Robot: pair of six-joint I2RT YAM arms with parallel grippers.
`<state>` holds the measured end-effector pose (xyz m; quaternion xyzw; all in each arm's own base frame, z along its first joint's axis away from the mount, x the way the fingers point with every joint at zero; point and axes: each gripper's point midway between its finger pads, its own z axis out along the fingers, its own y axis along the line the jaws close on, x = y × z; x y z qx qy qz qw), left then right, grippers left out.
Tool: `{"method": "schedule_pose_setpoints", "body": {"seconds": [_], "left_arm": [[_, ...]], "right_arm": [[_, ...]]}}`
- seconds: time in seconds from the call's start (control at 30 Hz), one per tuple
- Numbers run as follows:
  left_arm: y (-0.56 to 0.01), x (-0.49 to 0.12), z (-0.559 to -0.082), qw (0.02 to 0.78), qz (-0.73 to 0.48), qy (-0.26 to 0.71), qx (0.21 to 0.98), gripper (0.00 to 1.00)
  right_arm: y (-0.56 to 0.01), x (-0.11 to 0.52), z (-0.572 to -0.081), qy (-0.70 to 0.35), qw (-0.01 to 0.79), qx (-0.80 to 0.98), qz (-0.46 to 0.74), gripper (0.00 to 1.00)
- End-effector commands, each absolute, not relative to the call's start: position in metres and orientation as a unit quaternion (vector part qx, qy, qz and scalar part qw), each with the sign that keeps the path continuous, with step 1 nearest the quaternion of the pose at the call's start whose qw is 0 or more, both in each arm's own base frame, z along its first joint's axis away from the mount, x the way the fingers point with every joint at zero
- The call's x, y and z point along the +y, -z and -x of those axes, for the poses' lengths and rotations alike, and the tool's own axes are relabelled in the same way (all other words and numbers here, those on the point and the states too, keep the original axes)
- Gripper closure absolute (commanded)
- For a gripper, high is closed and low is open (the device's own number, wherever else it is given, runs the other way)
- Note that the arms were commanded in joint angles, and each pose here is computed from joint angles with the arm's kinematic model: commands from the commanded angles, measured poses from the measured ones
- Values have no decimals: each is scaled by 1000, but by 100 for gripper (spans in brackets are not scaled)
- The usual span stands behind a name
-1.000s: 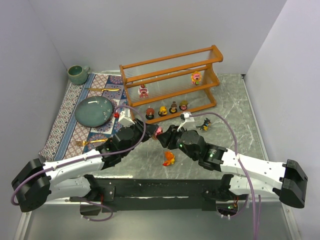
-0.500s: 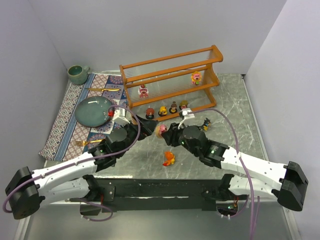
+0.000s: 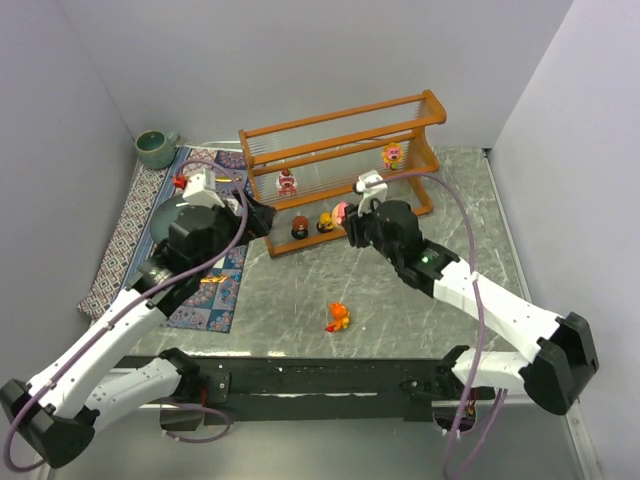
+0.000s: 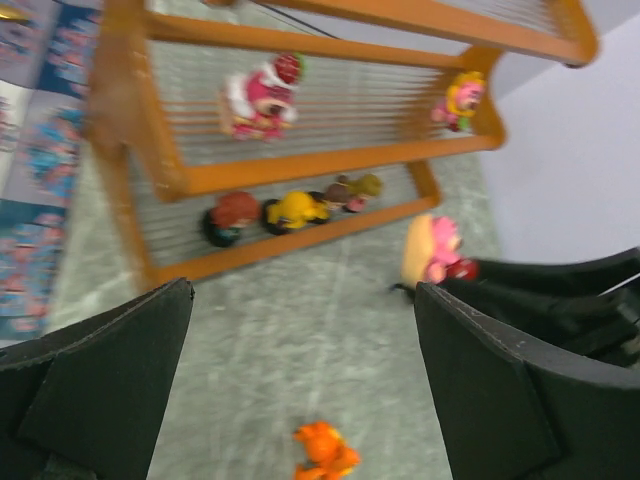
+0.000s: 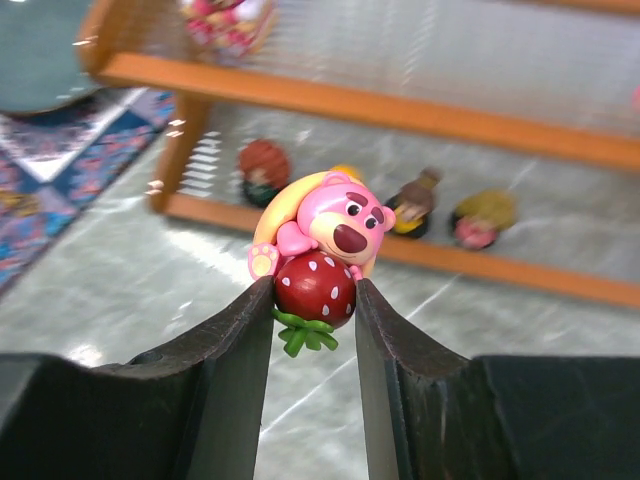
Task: Place and organize the plastic toys onto the shelf
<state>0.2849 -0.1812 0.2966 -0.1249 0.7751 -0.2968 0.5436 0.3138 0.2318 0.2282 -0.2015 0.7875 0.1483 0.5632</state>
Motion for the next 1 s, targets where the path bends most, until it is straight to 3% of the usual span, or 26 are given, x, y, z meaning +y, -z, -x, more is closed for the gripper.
{"method": "schedule_pose_setpoints", "body": {"seconds": [0.0,0.47,0.8,0.97], "left_arm": [[-299,-155,-275,541,67,244,803,3],[-290,-63,-294,618,148,125,762,3],[-300,-45,-288,644,170,102,739,3],[-297,-46,-290,640,168,101,743,3]], "right_arm": [[-263,235,-347,-110,597,754,253,100],[-267,249,-439,-3,583,743,329,100],[-260,251,-464,46,570,743,347,100],[-259,246,-468,65,568,742,351,95]]}}
